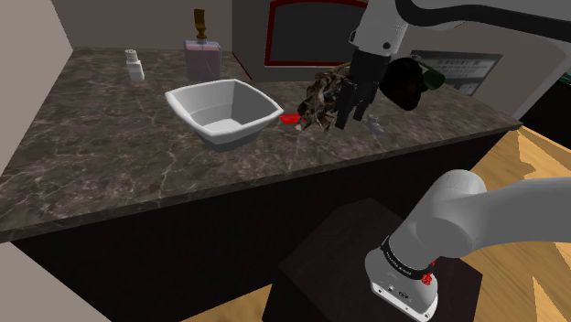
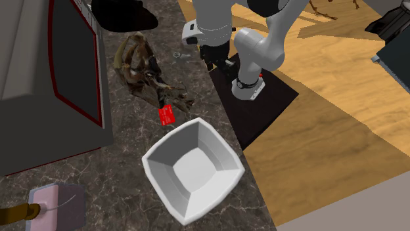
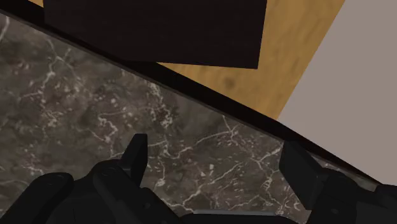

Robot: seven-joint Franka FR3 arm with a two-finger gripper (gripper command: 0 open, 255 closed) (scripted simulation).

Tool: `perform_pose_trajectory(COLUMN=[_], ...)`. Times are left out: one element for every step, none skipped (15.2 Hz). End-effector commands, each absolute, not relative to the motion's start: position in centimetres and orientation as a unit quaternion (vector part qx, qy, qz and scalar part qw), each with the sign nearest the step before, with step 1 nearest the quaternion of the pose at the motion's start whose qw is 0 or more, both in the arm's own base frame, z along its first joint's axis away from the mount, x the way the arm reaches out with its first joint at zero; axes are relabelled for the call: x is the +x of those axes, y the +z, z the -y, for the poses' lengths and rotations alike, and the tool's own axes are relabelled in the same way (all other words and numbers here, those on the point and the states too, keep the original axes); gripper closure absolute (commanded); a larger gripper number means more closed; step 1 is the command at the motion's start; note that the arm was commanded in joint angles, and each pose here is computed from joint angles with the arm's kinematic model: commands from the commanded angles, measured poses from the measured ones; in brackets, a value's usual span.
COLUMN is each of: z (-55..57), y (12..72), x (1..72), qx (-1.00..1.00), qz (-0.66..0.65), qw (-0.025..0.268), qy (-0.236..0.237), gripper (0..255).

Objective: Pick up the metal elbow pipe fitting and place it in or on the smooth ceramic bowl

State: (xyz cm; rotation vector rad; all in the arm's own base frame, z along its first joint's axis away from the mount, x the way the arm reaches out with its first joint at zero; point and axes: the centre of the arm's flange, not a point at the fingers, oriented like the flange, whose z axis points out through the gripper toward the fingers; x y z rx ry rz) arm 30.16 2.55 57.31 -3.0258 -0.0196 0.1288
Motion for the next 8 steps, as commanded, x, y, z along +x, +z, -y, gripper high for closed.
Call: perform_pose_trajectory(z=[-2.5, -1.3, 0.0, 1.3, 2.6, 3.9, 5.2, 6.5], y=[57.3, 57.0, 56.6, 56.3, 56.0, 55.6, 55.3, 54.9], x=[30.2, 30.4, 30.6, 30.8, 31.0, 31.2, 31.3, 31.4], qx=[-0.997, -0.997, -0.997, -0.997, -0.997, -0.996, -0.996, -0.996], qz=[0.006, 0.001, -0.005, -0.01, -0.016, -0.022, -0.027, -0.033], qw=[0.056, 0.057, 0.057, 0.058, 0.058, 0.059, 0.059, 0.06], qy=[0.042, 0.045, 0.048, 0.052, 0.055, 0.058, 0.061, 0.064], gripper=[0, 0, 0, 0, 0, 0, 0, 0])
